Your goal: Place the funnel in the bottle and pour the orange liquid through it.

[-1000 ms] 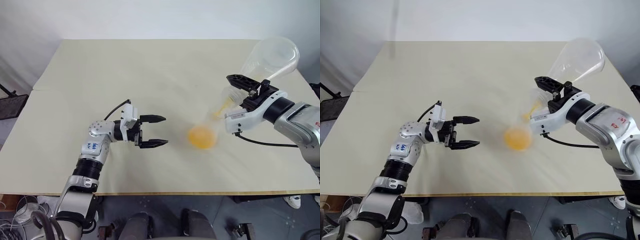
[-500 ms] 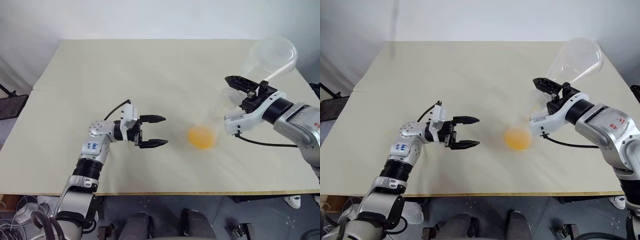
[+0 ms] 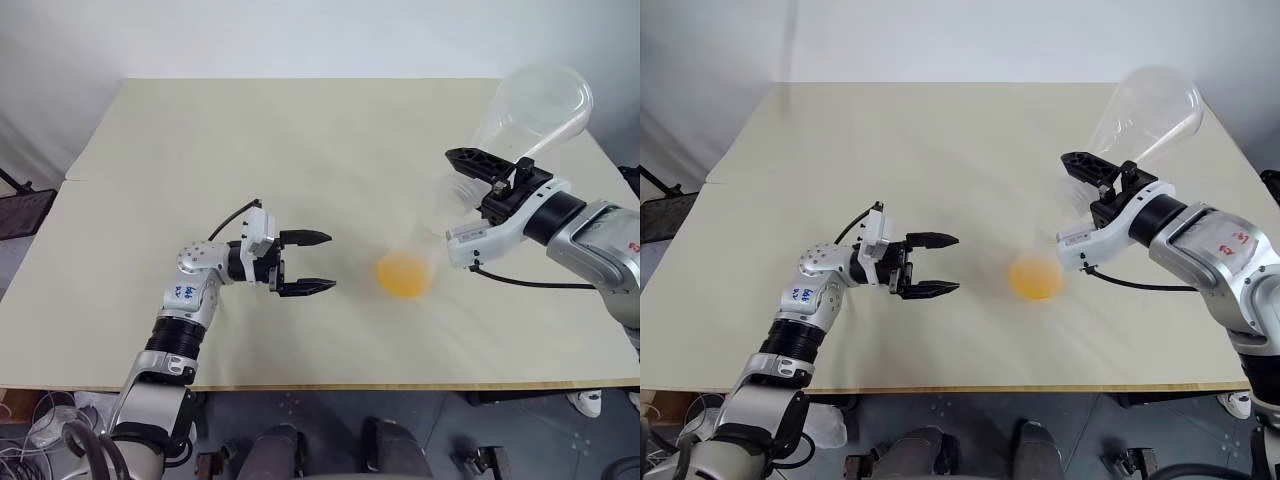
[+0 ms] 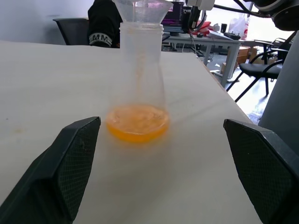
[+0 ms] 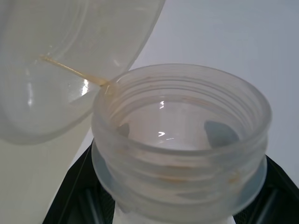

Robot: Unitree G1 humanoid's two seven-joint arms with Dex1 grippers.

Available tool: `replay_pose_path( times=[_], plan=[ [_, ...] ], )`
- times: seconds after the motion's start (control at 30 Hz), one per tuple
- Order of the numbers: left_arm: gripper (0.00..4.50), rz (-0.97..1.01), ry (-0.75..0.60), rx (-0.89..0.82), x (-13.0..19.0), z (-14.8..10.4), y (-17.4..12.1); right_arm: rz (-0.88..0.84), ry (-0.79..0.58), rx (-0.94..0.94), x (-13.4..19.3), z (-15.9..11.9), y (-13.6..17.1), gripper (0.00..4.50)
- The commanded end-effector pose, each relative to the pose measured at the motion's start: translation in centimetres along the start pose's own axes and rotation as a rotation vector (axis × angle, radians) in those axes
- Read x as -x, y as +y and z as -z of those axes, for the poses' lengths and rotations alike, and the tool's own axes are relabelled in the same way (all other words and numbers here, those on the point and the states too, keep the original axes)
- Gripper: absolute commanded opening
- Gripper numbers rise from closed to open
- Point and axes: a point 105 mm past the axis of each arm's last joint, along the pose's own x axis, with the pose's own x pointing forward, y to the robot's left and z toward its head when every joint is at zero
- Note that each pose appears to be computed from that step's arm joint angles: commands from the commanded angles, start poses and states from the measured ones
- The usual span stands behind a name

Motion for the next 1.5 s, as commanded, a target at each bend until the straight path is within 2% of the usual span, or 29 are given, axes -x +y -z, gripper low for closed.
replay_pose_path(
  times=[0.03, 0.33, 0.43, 0.67, 0.77, 0.97, 1.03, 1.1, 1.23, 1.33, 1.5],
  plan=[
    [4.5, 0.009, -0.017, -0.044, -0.2, -1.0, 0.1, 0.045, 0.01, 0.055, 0.4, 0.5, -1.6, 2.51],
    [4.5, 0.014, -0.01, -0.052, 0.0, -1.2, 0.3, 0.032, -0.008, 0.016, 0.7, -0.3, -1.4, 2.51],
    [4.5, 0.016, -0.004, -0.058, 0.2, -1.3, 0.5, 0.043, 0.009, -0.078, 0.9, -0.3, -1.4, 2.51],
    [4.5, 0.021, 0.009, -0.075, 0.4, -1.9, 1.1, 0.134, 0.117, -0.554, 1.8, 0.5, -1.8, 2.51],
    [4.5, 0.019, 0.013, -0.085, 0.5, -2.3, 1.4, 0.254, 0.213, -0.917, 2.6, 2.2, -2.1, 2.51],
    [4.5, 0.019, 0.03, -0.099, 0.9, -2.9, 1.7, 0.455, 0.263, -1.378, 4.1, 5.2, -2.4, 2.51],
    [4.5, 0.018, 0.035, -0.103, 1.1, -3.0, 1.8, 0.501, 0.274, -1.525, 4.6, 6.0, -1.5, 2.51],
    [4.5, 0.017, 0.037, -0.104, 1.1, -3.1, 1.9, 0.522, 0.276, -1.594, 5.0, 6.3, -0.8, 2.51],
    [4.5, 0.018, 0.039, -0.107, 1.1, -3.3, 1.9, 0.535, 0.347, -1.769, 6.4, 7.3, 3.5, 2.51],
    [4.5, 0.019, 0.042, -0.106, 1.2, -3.4, 1.9, 0.559, 0.368, -1.853, 7.1, 7.7, 5.7, 2.51],
    [4.5, 0.025, 0.039, -0.098, 1.1, -3.3, 1.5, 0.528, 0.462, -1.885, 8.0, 8.4, 9.8, 2.51]
  ],
)
